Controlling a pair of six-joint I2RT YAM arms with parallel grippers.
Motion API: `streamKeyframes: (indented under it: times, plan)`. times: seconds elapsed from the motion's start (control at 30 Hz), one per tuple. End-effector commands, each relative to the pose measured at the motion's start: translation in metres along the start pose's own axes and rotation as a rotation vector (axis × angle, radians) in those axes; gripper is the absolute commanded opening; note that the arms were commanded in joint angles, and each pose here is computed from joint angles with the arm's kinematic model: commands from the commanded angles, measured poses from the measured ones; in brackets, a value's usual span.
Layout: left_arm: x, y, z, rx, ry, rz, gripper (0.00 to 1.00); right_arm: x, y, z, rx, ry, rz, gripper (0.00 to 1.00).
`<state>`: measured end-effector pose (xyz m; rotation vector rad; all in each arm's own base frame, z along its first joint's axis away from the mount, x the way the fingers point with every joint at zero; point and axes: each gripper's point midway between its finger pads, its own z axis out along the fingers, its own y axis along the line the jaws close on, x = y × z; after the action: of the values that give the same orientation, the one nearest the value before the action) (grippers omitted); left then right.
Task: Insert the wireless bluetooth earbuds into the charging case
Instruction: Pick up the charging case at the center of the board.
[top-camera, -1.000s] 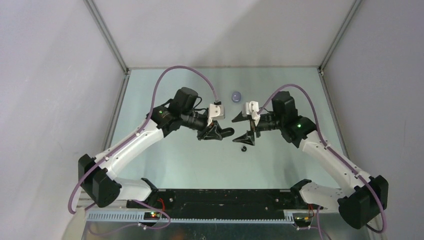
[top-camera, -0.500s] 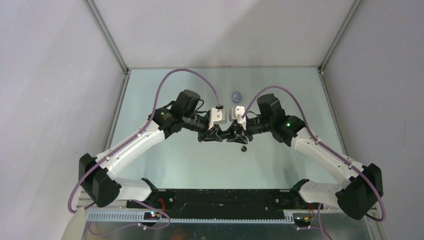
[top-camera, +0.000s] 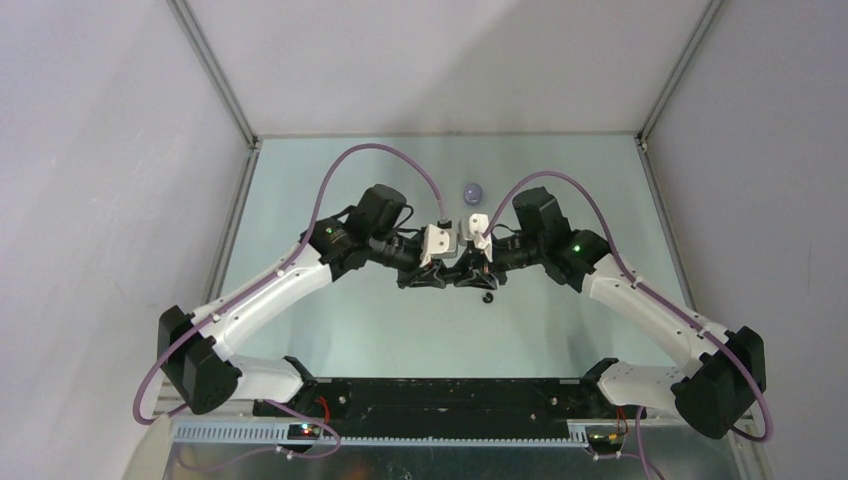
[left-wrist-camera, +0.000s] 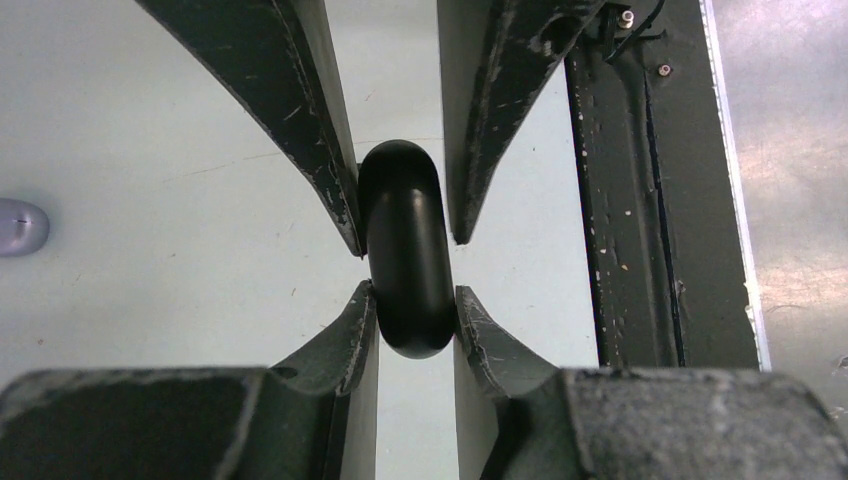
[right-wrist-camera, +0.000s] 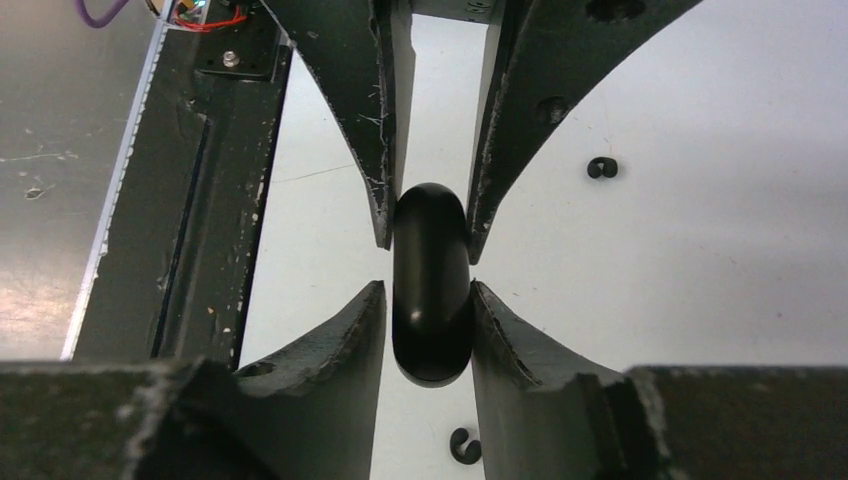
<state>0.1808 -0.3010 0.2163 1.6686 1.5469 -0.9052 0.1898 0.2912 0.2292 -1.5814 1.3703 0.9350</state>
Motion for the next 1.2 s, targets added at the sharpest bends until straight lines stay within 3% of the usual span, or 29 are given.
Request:
streamKeyframes:
  times: [0.0,0.07,0.1,0.13,0.17,0.27,0.33,0.37,0.47,0.53,0.6,0.77,0.9,1.0,1.17]
  plan:
    - [-0.002,0.007,0.000,-0.037,0.015,0.050,0.13,-0.019,0.011,0.000,-0.067,-0.042,-0.031,0.41]
    - [-0.003,0.007,0.000,-0.040,0.011,0.054,0.13,-0.018,0.011,0.001,-0.067,-0.038,-0.031,0.39]
    - [-0.004,0.008,-0.001,-0.042,0.011,0.056,0.13,-0.018,0.011,0.001,-0.069,-0.037,-0.032,0.34]
    - [-0.005,0.009,-0.002,-0.049,0.008,0.057,0.13,-0.016,0.012,0.002,-0.073,-0.030,-0.035,0.22]
    - [-0.005,0.009,-0.002,-0.050,0.007,0.057,0.14,-0.015,0.012,0.003,-0.075,-0.028,-0.034,0.19]
    - [-0.008,0.010,-0.003,-0.066,-0.001,0.061,0.31,-0.019,0.011,0.001,-0.065,-0.035,-0.030,0.08]
    - [-0.010,0.012,-0.005,-0.080,-0.010,0.064,0.47,-0.025,0.008,-0.001,-0.045,-0.043,-0.023,0.02]
    - [-0.013,0.014,-0.008,-0.096,-0.022,0.069,0.60,-0.029,0.005,-0.004,-0.031,-0.050,0.000,0.00]
    - [-0.023,0.022,-0.021,-0.139,-0.078,0.034,0.76,-0.046,-0.008,-0.020,0.016,-0.106,0.040,0.00]
    - [-0.033,0.026,-0.033,-0.157,-0.140,0.005,0.93,-0.056,-0.017,-0.033,0.038,-0.153,0.077,0.00]
    - [-0.043,0.034,-0.048,-0.193,-0.202,-0.023,0.99,-0.064,-0.025,-0.046,0.058,-0.201,0.118,0.00]
    - [-0.075,0.057,-0.094,-0.269,-0.381,-0.142,0.99,-0.085,-0.040,-0.072,0.077,-0.311,0.261,0.00]
    - [-0.107,0.069,-0.120,-0.211,-0.525,-0.240,1.00,-0.106,-0.062,-0.088,0.108,-0.408,0.383,0.00]
    - [-0.126,0.084,-0.127,-0.237,-0.608,-0.256,0.99,-0.120,-0.075,-0.097,0.109,-0.480,0.489,0.00]
    - [-0.130,0.083,-0.116,-0.149,-0.756,-0.406,0.99,-0.125,-0.086,-0.095,0.075,-0.543,0.581,0.00]
